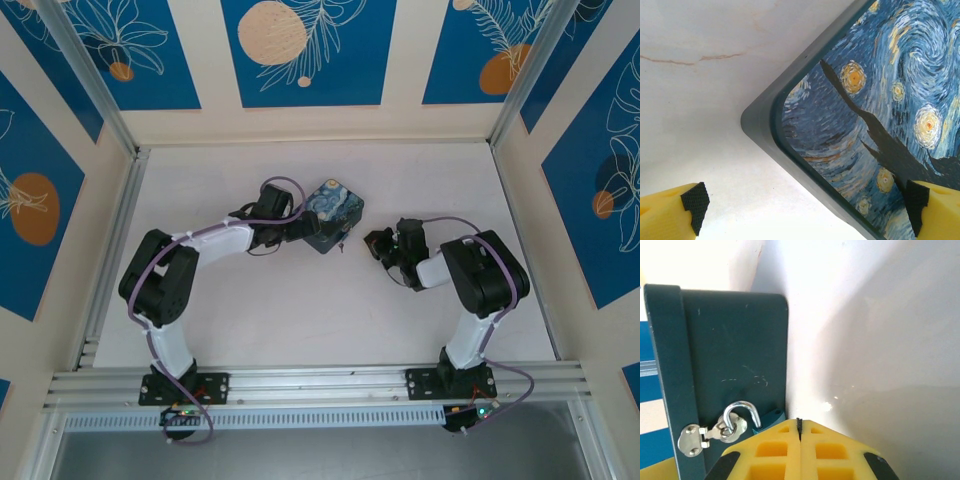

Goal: Unlock the padlock with the key

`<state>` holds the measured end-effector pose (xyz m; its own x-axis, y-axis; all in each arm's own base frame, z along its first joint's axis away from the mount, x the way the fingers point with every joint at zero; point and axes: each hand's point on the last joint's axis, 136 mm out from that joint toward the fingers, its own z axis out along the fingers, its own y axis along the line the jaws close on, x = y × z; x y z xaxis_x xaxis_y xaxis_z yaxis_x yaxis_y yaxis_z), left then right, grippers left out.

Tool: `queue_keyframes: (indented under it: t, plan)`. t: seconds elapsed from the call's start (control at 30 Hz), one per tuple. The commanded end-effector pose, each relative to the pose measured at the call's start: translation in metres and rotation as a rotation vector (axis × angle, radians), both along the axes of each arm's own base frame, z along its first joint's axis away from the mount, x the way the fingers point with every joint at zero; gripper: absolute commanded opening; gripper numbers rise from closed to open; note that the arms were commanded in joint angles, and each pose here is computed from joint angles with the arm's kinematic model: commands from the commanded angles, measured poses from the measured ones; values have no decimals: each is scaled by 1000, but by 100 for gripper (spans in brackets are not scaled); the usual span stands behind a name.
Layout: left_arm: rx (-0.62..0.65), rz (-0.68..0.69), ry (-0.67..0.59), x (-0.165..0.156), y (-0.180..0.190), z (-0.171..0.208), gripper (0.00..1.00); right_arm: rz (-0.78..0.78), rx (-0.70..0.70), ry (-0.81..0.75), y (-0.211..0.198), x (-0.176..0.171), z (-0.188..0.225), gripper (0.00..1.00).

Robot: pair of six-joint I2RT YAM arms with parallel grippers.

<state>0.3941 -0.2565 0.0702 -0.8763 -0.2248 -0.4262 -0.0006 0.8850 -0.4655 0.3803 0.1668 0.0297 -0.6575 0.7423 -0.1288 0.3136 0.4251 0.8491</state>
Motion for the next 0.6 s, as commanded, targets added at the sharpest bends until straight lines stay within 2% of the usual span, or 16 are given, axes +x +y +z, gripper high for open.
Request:
queue_keyframes:
  t: [0.0, 0.07, 0.13, 0.27, 0.57]
  plan:
    - [211, 14, 238, -49, 40, -68, 99, 27, -7, -27, 5, 2, 10, 0]
    - [209, 15, 238, -49, 40, -67, 99, 53, -4, -47, 10, 2, 14, 0]
    - [206, 14, 236, -48, 40, -67, 99, 81, -3, -66, 17, -1, 17, 5]
    - [202, 14, 240, -48, 39, -67, 99, 136, -22, -95, 32, -11, 21, 26]
    - [200, 13, 240, -47, 38, -67, 99, 190, -65, -80, 52, -25, 14, 27]
